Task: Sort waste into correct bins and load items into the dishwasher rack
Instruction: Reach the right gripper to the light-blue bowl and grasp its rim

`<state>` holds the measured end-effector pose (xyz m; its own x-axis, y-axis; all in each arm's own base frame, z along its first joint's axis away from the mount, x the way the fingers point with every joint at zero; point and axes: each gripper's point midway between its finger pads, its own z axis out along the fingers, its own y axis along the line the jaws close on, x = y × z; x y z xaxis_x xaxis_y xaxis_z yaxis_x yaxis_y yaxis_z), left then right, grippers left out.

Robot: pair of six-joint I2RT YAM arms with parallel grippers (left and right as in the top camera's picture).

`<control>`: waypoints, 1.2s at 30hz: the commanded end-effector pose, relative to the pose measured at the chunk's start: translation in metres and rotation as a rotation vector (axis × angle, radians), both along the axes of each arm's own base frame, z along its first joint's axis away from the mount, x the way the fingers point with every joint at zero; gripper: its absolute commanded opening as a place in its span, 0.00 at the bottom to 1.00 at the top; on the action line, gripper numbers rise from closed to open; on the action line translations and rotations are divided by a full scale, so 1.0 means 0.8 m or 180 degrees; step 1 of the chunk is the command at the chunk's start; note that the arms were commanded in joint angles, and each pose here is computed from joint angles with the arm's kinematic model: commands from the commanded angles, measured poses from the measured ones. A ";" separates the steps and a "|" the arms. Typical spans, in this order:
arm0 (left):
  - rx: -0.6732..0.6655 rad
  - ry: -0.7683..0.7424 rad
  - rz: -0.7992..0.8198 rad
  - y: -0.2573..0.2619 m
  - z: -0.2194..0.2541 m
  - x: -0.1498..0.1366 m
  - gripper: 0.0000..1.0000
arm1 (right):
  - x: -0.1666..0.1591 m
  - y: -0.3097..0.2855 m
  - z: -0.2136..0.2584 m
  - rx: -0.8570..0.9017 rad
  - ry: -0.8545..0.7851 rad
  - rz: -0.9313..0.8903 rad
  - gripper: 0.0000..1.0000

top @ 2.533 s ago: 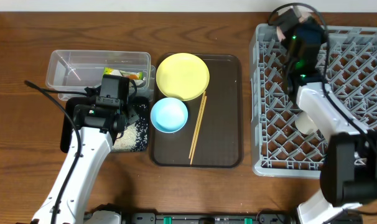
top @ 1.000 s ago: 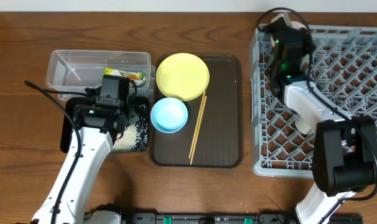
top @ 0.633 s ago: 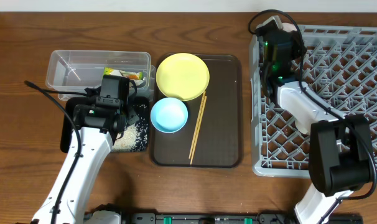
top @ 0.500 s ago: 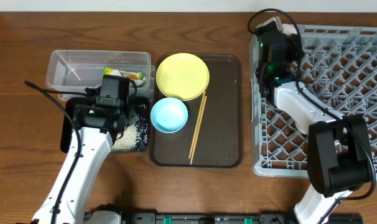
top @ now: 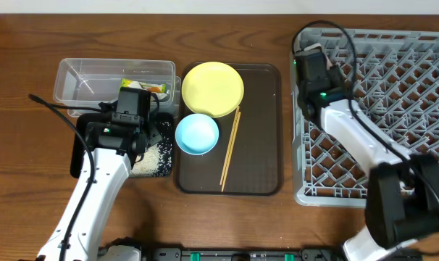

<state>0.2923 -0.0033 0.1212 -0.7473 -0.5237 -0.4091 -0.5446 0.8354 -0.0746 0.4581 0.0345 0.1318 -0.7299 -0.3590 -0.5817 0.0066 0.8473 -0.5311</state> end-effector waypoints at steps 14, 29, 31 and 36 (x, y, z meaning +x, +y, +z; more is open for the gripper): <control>0.0227 0.0083 0.0103 0.018 -0.002 -0.009 0.65 | -0.090 0.262 0.064 0.2425 0.0434 0.2400 0.70; 0.0326 0.0205 0.0497 0.054 -0.004 -0.026 0.69 | -0.146 0.347 -0.080 0.2285 0.1367 0.2069 0.49; 0.0319 0.0205 0.0494 0.053 -0.004 -0.026 0.69 | -0.145 0.343 -0.098 0.2170 0.1378 0.1899 0.44; 0.0317 0.0205 0.0494 0.053 -0.004 -0.026 0.69 | -0.143 0.336 -0.122 0.2106 0.1417 0.1617 0.29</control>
